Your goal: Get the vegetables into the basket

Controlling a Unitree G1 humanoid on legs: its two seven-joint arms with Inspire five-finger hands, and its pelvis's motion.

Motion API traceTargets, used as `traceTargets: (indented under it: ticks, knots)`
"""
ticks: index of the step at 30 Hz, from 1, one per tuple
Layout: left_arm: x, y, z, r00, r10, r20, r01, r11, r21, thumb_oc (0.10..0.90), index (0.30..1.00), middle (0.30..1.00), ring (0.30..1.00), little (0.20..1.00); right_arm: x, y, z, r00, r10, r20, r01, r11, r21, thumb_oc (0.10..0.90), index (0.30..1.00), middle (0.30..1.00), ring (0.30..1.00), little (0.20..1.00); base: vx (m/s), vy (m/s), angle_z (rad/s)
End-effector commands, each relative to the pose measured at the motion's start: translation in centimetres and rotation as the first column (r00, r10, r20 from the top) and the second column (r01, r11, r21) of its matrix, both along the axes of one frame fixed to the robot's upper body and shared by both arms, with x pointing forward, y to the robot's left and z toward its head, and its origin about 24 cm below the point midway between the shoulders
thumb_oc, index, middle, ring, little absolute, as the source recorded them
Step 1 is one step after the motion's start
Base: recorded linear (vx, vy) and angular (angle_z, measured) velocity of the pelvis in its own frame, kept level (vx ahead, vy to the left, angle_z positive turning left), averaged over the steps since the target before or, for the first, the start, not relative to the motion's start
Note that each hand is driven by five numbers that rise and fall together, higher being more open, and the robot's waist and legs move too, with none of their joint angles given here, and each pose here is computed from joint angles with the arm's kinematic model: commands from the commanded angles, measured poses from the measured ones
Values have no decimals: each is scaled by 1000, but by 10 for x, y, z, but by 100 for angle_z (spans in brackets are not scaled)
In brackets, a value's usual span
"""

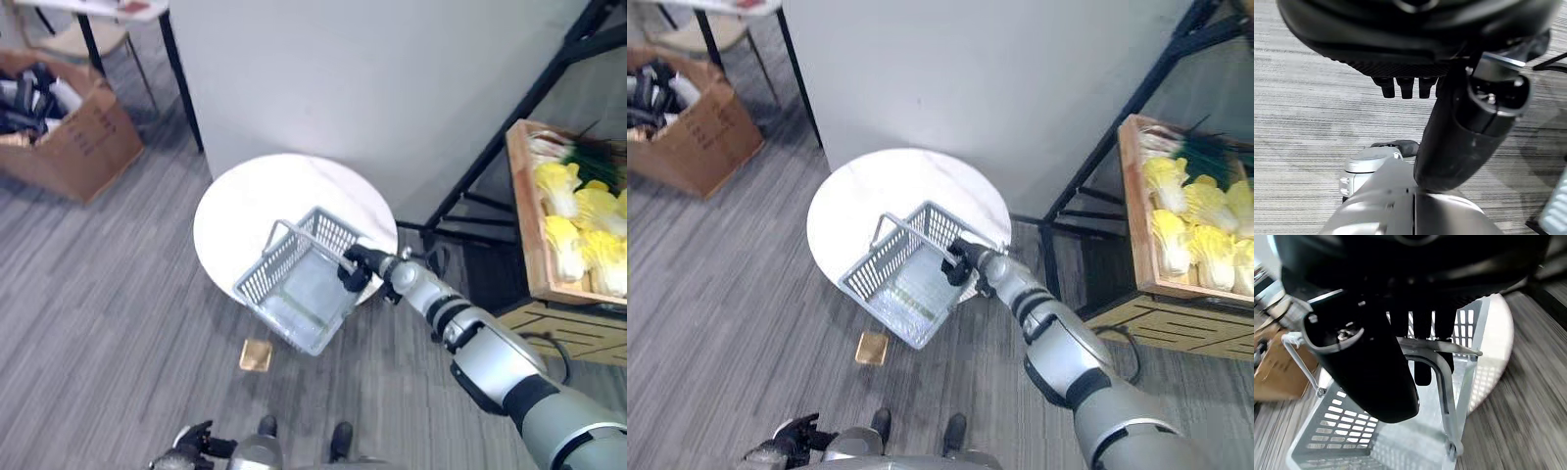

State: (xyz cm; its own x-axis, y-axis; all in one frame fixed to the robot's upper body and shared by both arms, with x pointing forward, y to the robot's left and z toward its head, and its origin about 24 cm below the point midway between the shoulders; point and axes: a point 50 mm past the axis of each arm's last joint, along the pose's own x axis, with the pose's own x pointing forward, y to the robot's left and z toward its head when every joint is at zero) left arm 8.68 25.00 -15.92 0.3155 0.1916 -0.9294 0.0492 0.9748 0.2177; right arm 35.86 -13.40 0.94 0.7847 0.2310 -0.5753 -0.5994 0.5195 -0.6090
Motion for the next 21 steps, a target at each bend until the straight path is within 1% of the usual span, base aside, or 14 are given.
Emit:
traceTargets:
  ticks: [1,2,3,4,5,8,9,10,12,15,16,18,20,21]
  knots:
    - [-7,-9,-4,993,-101,-64,100,995,-18,900,1000,1000,1000,1000,31,-14,61,982,-82,172,53,984,169,400,300,300,300,300,-103,-23,-13]
    - [-7,-9,-4,993,-101,-65,100,995,-18,900,1000,1000,1000,1000,31,-14,61,982,-83,172,53,984,169,400,300,300,300,300,-112,-30,-19]
    - [-11,-10,-5,992,-97,-77,95,995,-28,900,1000,1000,1000,1000,26,-13,61,982,-69,178,28,975,221,400,300,300,300,300,-42,-14,-20]
    - [-11,-10,-5,992,-97,-77,95,995,-28,900,1000,1000,1000,1000,26,-13,61,982,-69,178,28,975,221,400,300,300,300,300,-70,-27,-25]
    - [-16,-12,-7,991,-99,-95,96,995,-41,900,1000,1000,1000,1000,22,-11,65,981,-21,193,-27,970,241,400,300,300,300,300,-41,-19,-26]
    - [-26,-14,-9,987,-103,-126,97,994,-50,900,1000,1000,1000,1000,12,-15,65,977,-3,214,-61,954,294,400,300,300,300,300,-38,-12,-33]
    - [-31,-14,-10,984,-102,-145,95,994,-49,900,1000,1000,1000,1000,3,-27,65,975,-26,221,-52,940,338,400,300,300,300,300,-26,-7,-27]
    - [-31,-14,-10,984,-102,-146,96,994,-49,900,1000,1000,1000,1000,3,-28,65,975,-26,220,-51,940,337,400,300,300,300,300,-30,-3,-25]
    - [-33,-16,-10,985,-96,-146,90,995,-49,900,1000,1000,1000,1000,-9,-39,58,976,-82,200,-13,901,433,400,300,300,300,300,-16,2,-17]
    - [-32,-19,-11,986,-99,-138,91,994,-58,900,1000,1000,1000,1000,-28,-66,53,970,-150,190,40,872,487,400,300,300,300,300,-11,6,-18]
    - [-29,-21,-11,985,-112,-130,104,992,-66,900,1000,1000,1000,1000,-39,-89,53,960,-191,205,77,883,462,400,300,300,300,300,-5,6,-16]
    - [-27,-22,-11,985,-119,-126,111,992,-67,900,1000,1000,1000,1000,-45,-97,51,955,-214,203,99,880,464,400,300,300,300,300,-3,2,-19]
    - [-24,-23,-10,985,-131,-114,124,990,-69,900,1000,1000,1000,1000,-59,-117,41,941,-288,179,174,863,475,400,300,300,300,300,6,3,-17]
    - [-20,-25,-10,985,-140,-102,133,989,-69,900,1000,1000,1000,1000,-72,-135,33,923,-348,161,243,856,456,400,300,300,300,300,19,3,-5]
